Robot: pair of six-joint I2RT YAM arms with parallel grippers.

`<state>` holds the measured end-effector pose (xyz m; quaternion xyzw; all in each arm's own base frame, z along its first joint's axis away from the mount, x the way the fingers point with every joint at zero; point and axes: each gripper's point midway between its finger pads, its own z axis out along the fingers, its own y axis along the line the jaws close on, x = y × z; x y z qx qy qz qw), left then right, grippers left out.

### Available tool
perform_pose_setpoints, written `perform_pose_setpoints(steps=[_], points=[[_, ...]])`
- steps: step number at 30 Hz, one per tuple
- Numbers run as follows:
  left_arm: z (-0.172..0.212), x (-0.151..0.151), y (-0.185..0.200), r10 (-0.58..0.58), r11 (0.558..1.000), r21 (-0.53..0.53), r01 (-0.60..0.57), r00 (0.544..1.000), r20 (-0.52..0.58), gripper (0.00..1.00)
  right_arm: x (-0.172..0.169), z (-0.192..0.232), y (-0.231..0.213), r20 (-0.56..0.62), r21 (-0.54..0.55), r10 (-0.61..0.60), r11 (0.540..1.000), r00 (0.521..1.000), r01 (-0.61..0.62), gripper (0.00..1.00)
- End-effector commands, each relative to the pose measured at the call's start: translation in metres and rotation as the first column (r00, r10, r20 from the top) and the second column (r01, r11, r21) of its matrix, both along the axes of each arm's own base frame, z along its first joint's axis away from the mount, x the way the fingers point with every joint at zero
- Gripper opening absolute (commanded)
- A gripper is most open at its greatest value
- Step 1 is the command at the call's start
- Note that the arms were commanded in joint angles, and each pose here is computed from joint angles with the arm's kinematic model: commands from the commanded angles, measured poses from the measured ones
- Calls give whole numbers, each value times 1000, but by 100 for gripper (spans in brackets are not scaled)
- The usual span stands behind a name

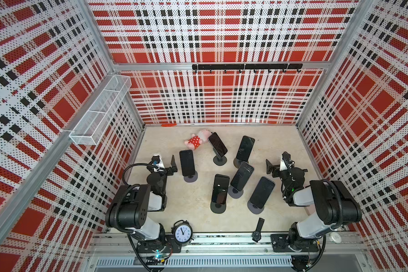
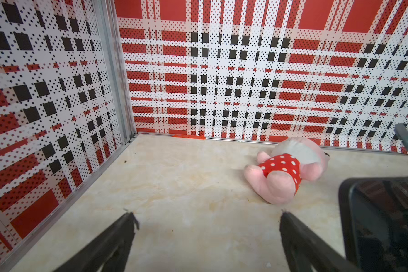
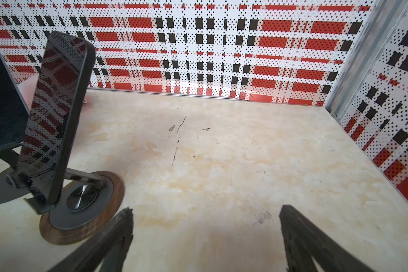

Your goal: Remove the phone from the phone stand

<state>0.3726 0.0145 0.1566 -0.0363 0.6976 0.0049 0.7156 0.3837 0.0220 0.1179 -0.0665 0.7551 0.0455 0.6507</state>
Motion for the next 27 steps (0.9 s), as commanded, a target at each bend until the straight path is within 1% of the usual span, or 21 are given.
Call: perform_pose_setpoints(steps=[1,4,17,20,25,27], points=[[2,0,-1,-5,1000,10,5,1000,10,98,3,13,1,42,0,-3,1000,999,3,100],[2,1,5,8,1000,-14,-8,1000,10,98,3,14,0,42,0,-4,1000,999,4,100],[1,2,6,25,1000,-11,-25,1000,3,98,3,13,1,40,-2,-2,1000,999,2,100],[2,2,6,25,1000,-11,-25,1000,7,98,7,11,-10,25,9,-70,998,997,70,100],[2,2,7,28,1000,-11,-27,1000,7,98,6,12,-10,28,10,-70,997,997,70,100],[1,1,10,48,999,-22,-47,999,6,98,4,14,-16,41,25,-103,995,994,102,100]])
